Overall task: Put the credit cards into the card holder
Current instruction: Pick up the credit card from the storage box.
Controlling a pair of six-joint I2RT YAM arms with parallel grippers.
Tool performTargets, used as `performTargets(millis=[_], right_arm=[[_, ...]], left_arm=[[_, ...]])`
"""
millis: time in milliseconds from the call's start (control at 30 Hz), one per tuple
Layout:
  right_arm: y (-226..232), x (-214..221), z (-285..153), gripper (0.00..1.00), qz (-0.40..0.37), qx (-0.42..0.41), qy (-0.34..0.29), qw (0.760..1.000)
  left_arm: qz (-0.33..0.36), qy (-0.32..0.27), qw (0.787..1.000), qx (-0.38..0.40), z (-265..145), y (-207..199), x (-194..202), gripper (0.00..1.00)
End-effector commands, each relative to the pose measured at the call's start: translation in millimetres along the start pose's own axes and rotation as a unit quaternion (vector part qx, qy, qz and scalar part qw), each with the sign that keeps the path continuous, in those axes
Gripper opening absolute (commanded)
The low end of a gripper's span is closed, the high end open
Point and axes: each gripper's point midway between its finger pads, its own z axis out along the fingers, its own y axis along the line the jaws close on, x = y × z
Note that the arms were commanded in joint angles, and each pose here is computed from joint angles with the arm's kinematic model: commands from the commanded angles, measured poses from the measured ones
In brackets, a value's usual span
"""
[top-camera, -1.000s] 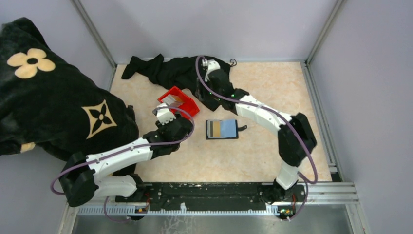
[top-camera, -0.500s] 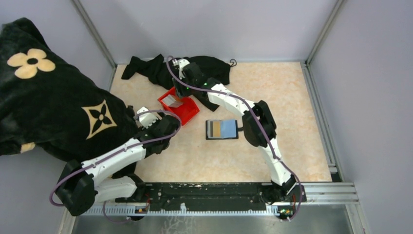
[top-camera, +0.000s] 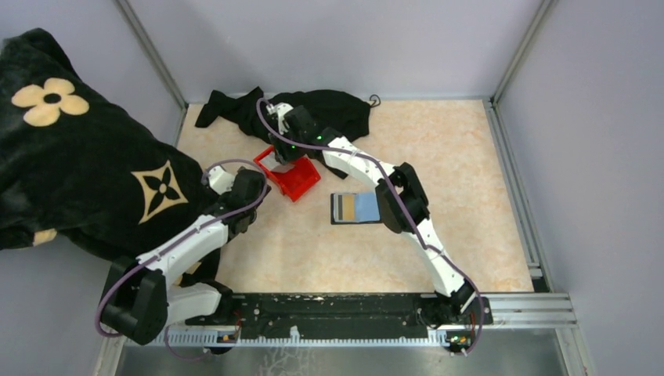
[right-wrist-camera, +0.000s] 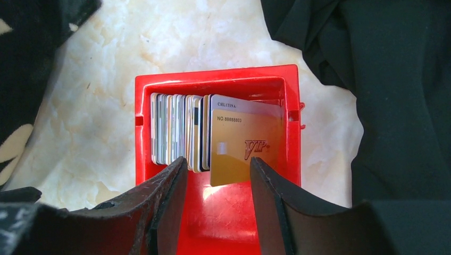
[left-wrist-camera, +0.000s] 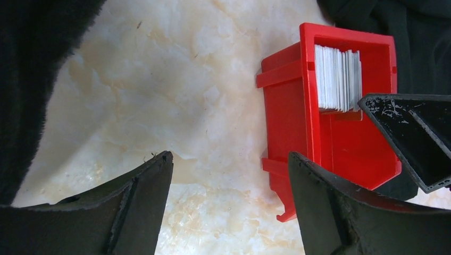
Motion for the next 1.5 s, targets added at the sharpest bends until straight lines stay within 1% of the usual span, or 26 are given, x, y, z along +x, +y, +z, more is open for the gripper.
performTargets(millis=[0,267,800,900,1100,1467], right_arm=[[11.7,-22.6,2.0,0.47,-0.020,-0.018,-0.030,0.999],[13.9,-17.0,12.9,0.47,-0.015,-0.029,-0.025,0.999],[6.1,-2.9,27.7,0.47,0.024,-0.048,-0.008,0.999],[7.2,-1.1,27.7,0.45,0.029,-0.052,-0.006,0.998],[15.2,-11.5,21.9,0.38,0.042,-0.068,-0.017,0.997],[18.7,-21.2,13.6,0.33,0.050,-0.070,-0.024,0.996]], left_arm=[[-0.004,0.039,0.999,0.034,7.7,-10.5,13.1,0.85],[-0.006,0.052,0.998,0.036,16.4,-8.9,16.5,0.84],[-0.003,0.074,0.997,0.036,30.6,-3.7,25.6,0.83],[-0.003,0.076,0.996,0.036,33.0,-3.3,26.8,0.83],[0.000,0.086,0.996,0.035,37.1,-2.0,32.3,0.82],[0.007,0.096,0.995,0.033,45.7,-3.1,39.2,0.81]])
